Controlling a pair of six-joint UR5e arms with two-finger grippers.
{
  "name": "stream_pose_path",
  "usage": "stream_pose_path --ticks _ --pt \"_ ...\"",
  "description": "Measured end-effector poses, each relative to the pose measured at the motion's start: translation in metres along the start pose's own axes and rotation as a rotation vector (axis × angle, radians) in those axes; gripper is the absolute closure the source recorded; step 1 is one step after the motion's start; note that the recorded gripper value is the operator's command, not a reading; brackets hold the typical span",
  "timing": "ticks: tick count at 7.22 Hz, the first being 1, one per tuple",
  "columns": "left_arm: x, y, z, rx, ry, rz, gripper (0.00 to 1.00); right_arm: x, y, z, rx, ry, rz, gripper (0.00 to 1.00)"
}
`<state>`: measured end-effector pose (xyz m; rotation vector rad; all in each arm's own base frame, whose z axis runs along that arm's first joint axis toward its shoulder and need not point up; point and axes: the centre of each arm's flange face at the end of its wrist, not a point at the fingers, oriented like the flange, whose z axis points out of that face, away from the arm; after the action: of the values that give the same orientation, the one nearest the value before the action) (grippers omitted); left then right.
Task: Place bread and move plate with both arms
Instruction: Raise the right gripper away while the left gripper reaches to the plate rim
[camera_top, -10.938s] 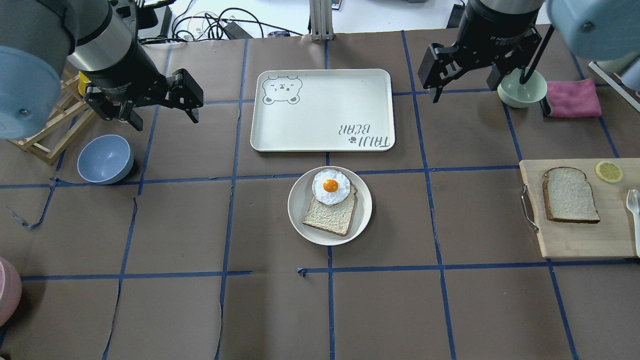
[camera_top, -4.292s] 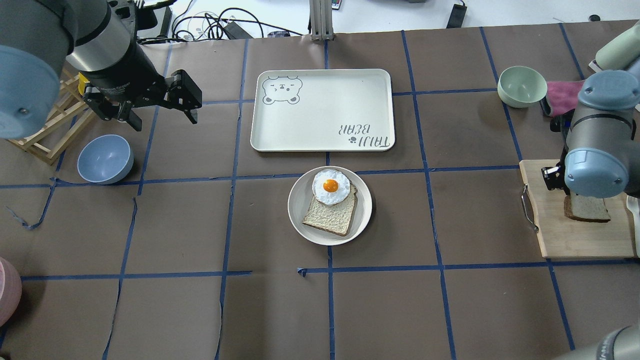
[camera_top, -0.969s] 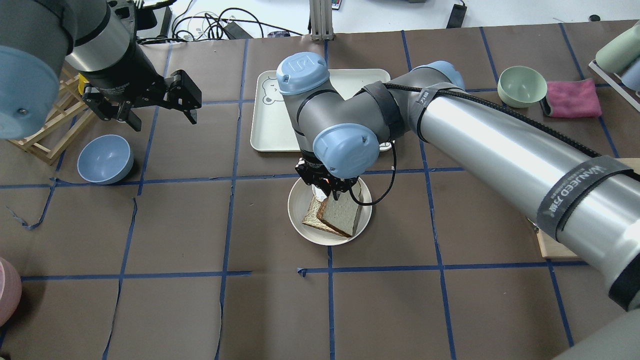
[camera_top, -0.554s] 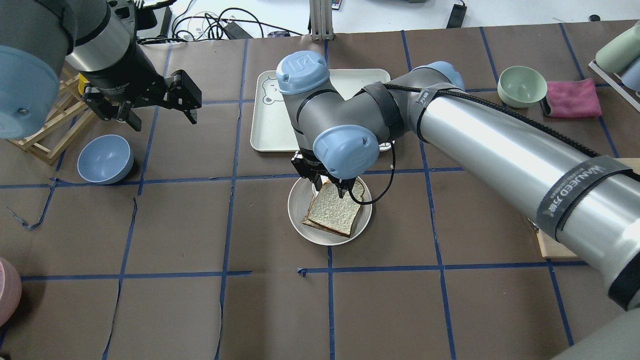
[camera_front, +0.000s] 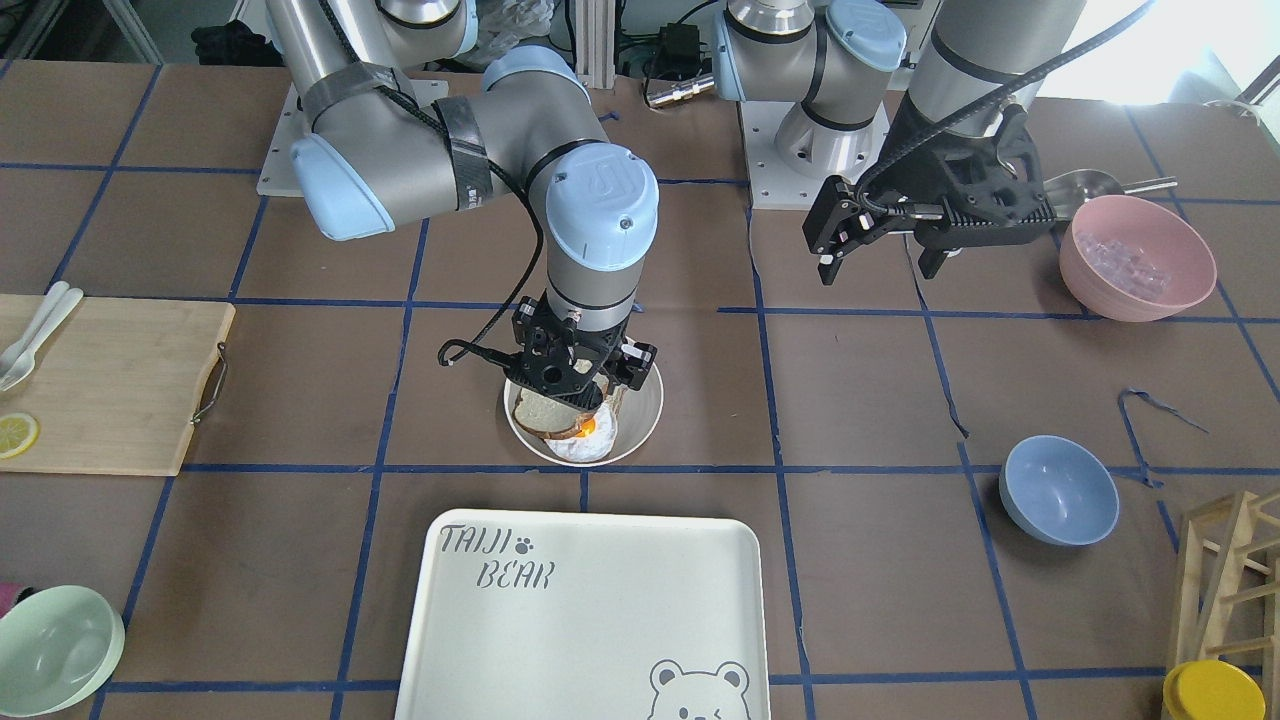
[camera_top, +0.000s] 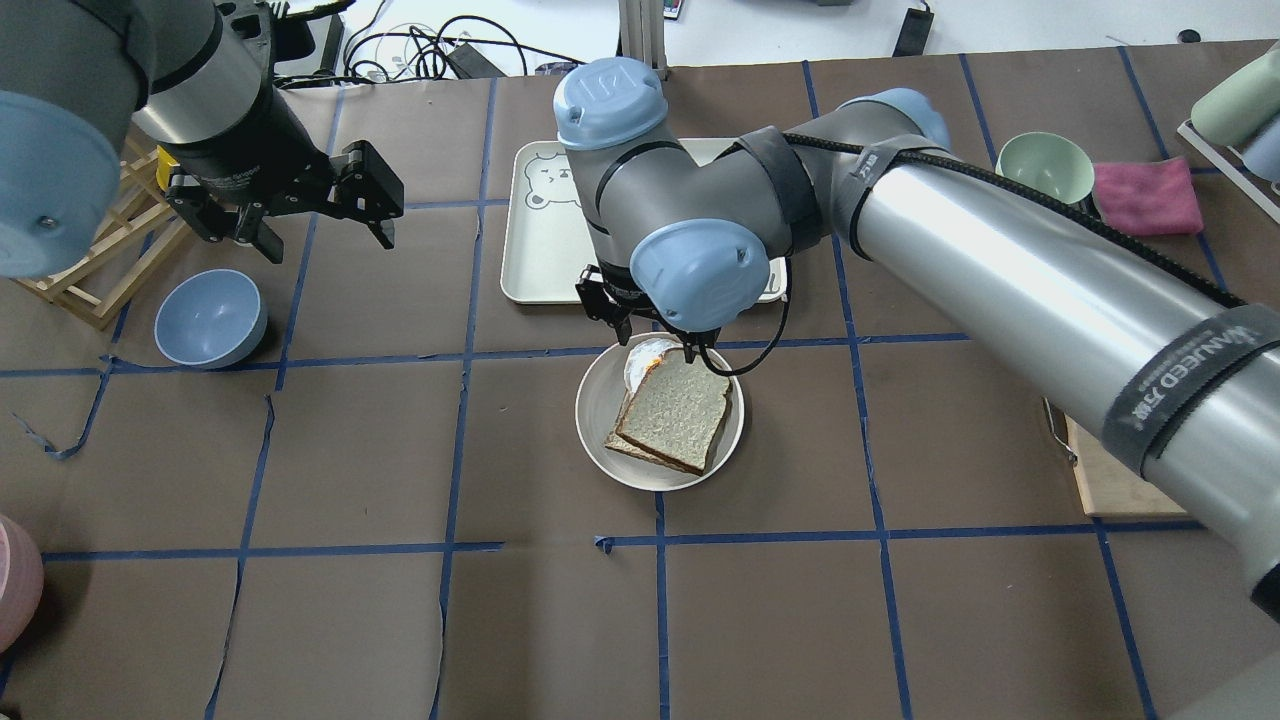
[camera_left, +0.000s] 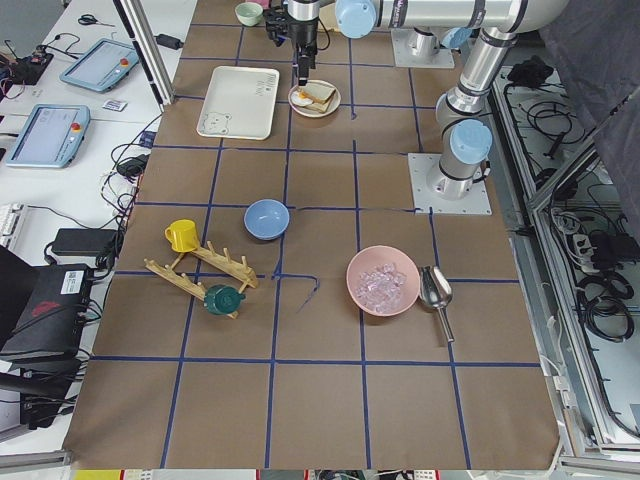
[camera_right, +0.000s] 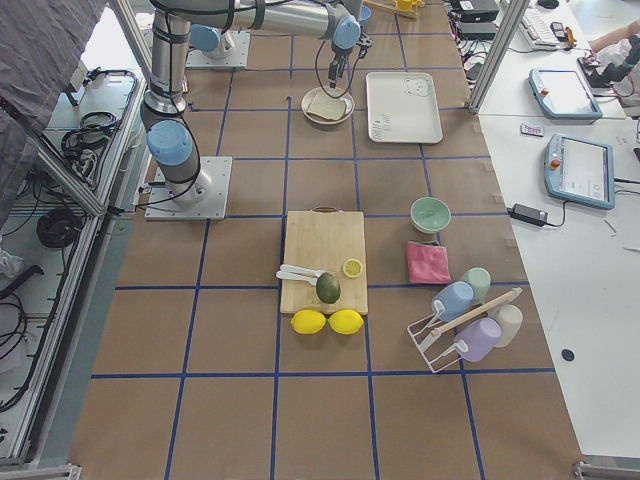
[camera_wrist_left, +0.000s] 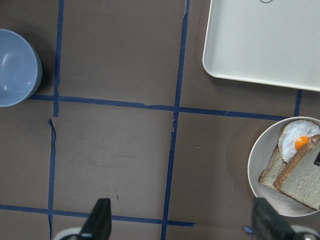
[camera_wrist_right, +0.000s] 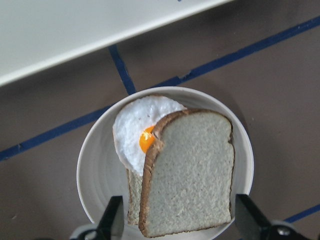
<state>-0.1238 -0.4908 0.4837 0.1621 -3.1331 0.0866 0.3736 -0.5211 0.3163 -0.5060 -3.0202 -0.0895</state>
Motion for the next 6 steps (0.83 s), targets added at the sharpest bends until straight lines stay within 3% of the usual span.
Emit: stream_pose_path --ticks 3,4,6 --pt "0.005 -0.001 0.028 -0.061 0.009 -0.003 0.00 0.077 -0.077 -0.086 0.087 -0.059 -0.297 0.00" --pt "0.009 0.002 0.053 -0.110 0.026 -0.025 0.00 0.116 -0.086 -0.109 0.078 -0.051 -0.382 0.00" --pt "0.025 0.013 0.115 -0.210 0.084 -0.124 0.00 0.165 -0.062 -0.154 0.094 -0.046 -0.535 0.00"
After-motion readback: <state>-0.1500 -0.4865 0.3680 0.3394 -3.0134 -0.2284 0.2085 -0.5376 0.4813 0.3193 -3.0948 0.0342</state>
